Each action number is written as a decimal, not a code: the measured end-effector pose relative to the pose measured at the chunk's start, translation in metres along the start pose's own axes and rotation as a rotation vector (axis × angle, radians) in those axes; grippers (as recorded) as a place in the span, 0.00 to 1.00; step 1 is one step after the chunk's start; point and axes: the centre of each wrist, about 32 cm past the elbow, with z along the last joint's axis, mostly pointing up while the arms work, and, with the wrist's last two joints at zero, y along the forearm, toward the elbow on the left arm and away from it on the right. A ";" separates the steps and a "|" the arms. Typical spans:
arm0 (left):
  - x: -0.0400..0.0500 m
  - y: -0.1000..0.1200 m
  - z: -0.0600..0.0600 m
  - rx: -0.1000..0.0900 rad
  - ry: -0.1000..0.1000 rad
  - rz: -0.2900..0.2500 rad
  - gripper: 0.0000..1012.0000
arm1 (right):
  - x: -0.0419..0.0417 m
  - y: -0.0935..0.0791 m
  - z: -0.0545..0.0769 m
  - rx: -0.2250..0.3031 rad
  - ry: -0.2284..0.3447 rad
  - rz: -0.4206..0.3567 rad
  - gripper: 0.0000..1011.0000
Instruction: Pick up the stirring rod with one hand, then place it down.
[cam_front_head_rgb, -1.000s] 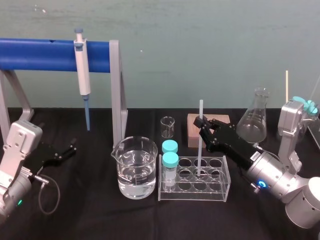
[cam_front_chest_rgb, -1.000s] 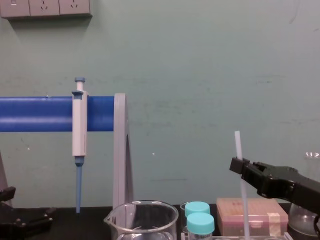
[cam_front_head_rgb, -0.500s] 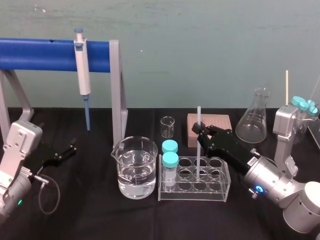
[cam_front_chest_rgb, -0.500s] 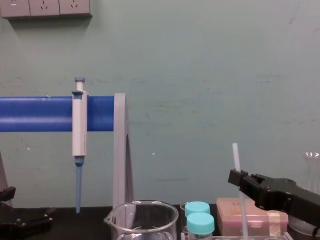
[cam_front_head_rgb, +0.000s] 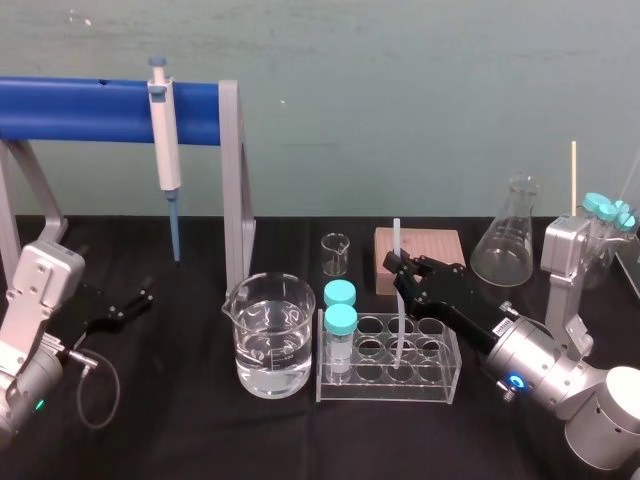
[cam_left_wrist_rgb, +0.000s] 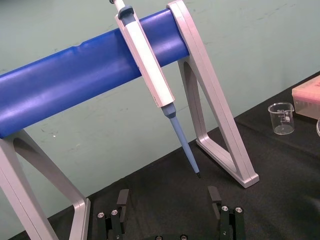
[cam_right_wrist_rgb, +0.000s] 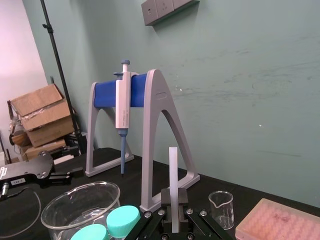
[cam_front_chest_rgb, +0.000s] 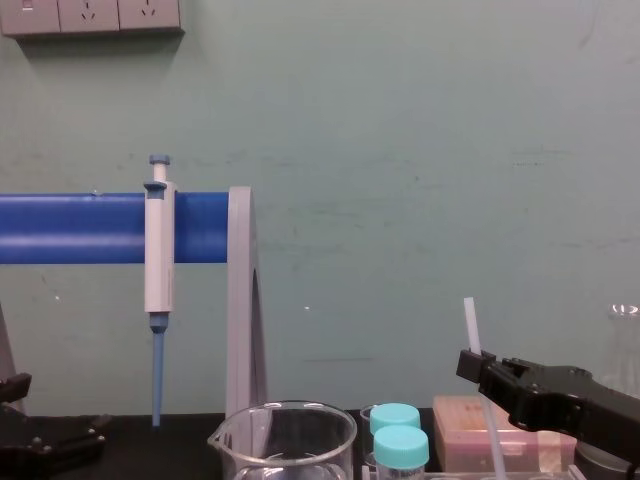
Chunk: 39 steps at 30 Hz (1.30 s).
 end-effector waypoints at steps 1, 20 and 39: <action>0.0000 0.000 0.000 0.000 0.000 0.000 0.99 | 0.0000 0.000 0.000 0.000 0.000 0.000 0.07; 0.0000 0.000 0.000 0.000 0.000 0.000 0.99 | 0.0004 0.000 0.000 0.000 0.002 0.003 0.58; 0.0000 0.000 0.000 0.000 0.000 0.000 0.99 | 0.0005 -0.005 0.020 0.042 -0.052 -0.101 0.99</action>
